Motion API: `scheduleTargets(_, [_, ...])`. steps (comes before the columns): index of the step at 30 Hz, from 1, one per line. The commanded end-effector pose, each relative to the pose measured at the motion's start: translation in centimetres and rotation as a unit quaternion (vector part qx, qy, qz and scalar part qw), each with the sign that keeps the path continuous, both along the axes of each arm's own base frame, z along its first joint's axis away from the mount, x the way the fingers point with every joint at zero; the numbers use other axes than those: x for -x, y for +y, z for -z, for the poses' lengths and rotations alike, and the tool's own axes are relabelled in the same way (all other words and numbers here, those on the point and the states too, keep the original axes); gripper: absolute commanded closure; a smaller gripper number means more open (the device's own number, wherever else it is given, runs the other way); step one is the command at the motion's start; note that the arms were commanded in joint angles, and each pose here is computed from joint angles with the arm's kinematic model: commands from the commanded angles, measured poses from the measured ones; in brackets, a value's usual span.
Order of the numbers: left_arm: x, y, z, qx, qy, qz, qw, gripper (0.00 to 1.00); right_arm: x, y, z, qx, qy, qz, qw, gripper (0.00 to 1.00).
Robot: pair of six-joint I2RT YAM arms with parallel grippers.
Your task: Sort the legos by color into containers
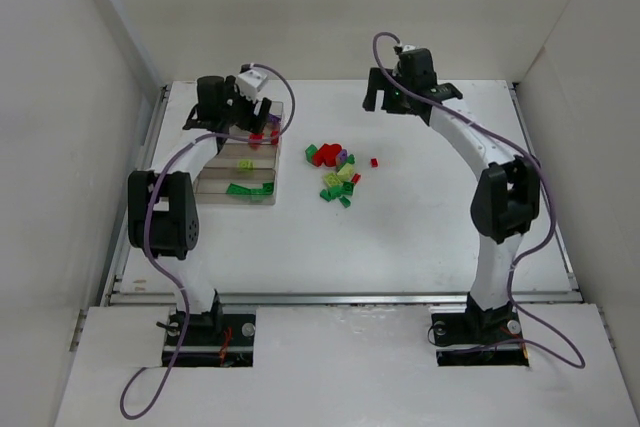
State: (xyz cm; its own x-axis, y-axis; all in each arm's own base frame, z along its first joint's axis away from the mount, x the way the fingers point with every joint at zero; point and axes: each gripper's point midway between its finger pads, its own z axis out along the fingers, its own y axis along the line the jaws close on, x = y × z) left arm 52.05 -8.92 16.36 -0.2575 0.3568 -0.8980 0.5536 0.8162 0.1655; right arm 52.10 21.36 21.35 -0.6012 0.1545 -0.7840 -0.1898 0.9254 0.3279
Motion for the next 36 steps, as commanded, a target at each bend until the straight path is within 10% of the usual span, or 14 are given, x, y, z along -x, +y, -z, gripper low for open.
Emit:
scheduleTargets(1, [1.3,-3.0,-3.3,-0.004,-0.013,0.042,0.999,0.29,3.6,-3.9,6.6,0.142,0.129,-0.004,0.981,0.00])
scheduleTargets(18, [6.0,-7.3,-2.2,-0.013,-0.008,0.072,0.997,0.29,6.2,-1.7,16.1,0.176,0.212,-0.077,0.958,0.33])
scheduleTargets(36, [7.5,-7.6,-2.6,-0.030,-0.025,0.086,0.996,0.30,5.1,-0.6,15.8,0.156,0.194,-0.088,0.965,1.00])
